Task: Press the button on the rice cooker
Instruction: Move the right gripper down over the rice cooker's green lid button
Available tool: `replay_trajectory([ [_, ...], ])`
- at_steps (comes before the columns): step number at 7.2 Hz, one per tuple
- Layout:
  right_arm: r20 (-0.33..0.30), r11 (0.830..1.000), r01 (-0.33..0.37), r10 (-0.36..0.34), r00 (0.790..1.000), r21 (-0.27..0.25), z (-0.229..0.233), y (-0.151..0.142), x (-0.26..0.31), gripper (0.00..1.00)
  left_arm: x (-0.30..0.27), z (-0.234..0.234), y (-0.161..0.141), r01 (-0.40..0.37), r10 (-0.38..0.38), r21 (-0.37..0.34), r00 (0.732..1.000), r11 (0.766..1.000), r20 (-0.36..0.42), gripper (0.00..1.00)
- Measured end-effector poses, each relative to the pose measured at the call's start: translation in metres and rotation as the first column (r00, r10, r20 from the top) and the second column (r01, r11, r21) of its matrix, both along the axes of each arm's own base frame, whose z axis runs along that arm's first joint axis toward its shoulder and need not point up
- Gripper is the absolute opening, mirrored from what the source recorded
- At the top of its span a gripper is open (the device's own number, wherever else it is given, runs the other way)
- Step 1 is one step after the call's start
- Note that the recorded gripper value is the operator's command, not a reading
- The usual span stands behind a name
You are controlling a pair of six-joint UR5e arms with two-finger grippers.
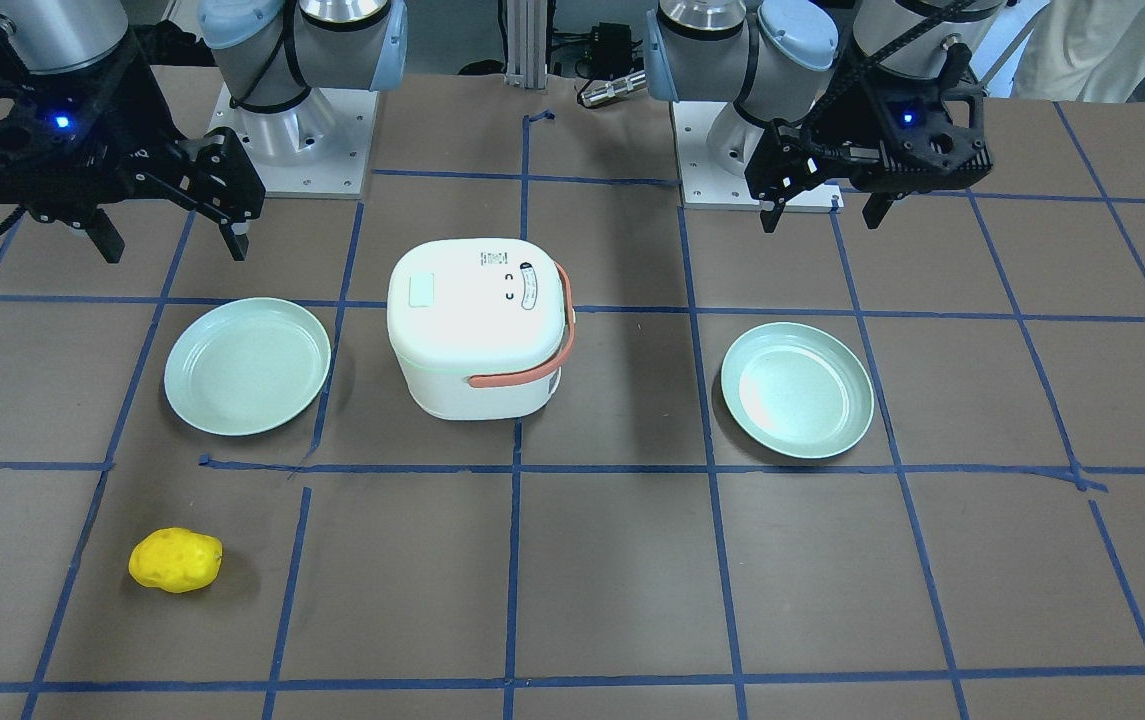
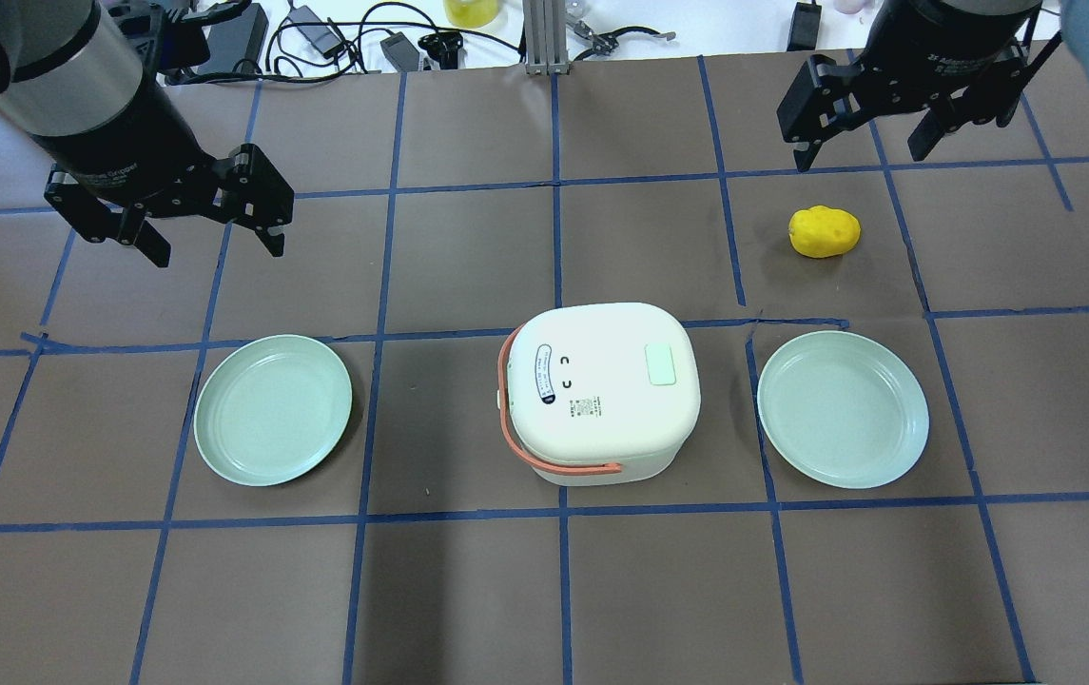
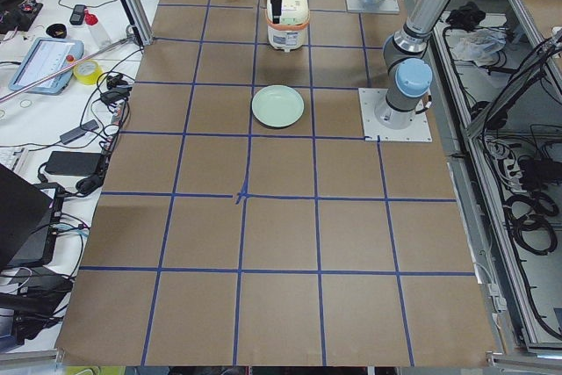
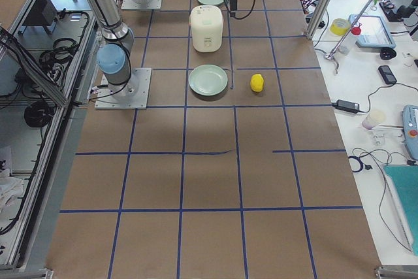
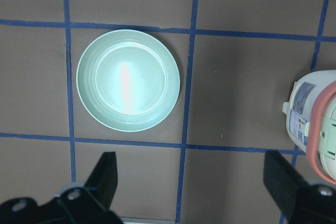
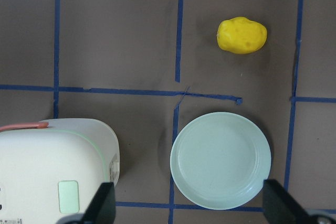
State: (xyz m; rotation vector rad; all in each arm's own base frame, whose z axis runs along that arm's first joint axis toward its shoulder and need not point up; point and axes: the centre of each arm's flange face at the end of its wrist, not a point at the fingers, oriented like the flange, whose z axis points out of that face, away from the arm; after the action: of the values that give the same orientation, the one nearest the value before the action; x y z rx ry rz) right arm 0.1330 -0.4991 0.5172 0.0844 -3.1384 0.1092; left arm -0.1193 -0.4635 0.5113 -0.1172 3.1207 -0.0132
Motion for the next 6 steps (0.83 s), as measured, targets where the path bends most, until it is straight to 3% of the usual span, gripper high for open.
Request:
replay_trajectory([
  [2,0.003,0.997,0.022,-0.023,1.000,0.069,-0.037,0.020,0.053,0.30,0.000,0.000,0.000,0.000,0.000,0.000,1.000,1.000,0.000,1.00],
  [3,-0.001,0.994,0.019,-0.019,1.000,0.106,-0.062,0.033,0.075,0.15,0.000,0.000,0.000,0.000,0.000,0.000,1.000,1.000,0.000,1.00],
  [4,0.000,0.989,0.013,-0.013,1.000,0.145,-0.088,0.044,0.085,0.09,0.000,0.000,0.000,0.000,0.000,0.000,1.000,1.000,0.000,1.00],
  [6,0.024,0.984,-0.005,0.001,1.000,0.180,-0.120,0.057,0.099,0.04,0.000,0.000,0.000,0.000,0.000,0.000,1.000,1.000,0.000,1.00],
])
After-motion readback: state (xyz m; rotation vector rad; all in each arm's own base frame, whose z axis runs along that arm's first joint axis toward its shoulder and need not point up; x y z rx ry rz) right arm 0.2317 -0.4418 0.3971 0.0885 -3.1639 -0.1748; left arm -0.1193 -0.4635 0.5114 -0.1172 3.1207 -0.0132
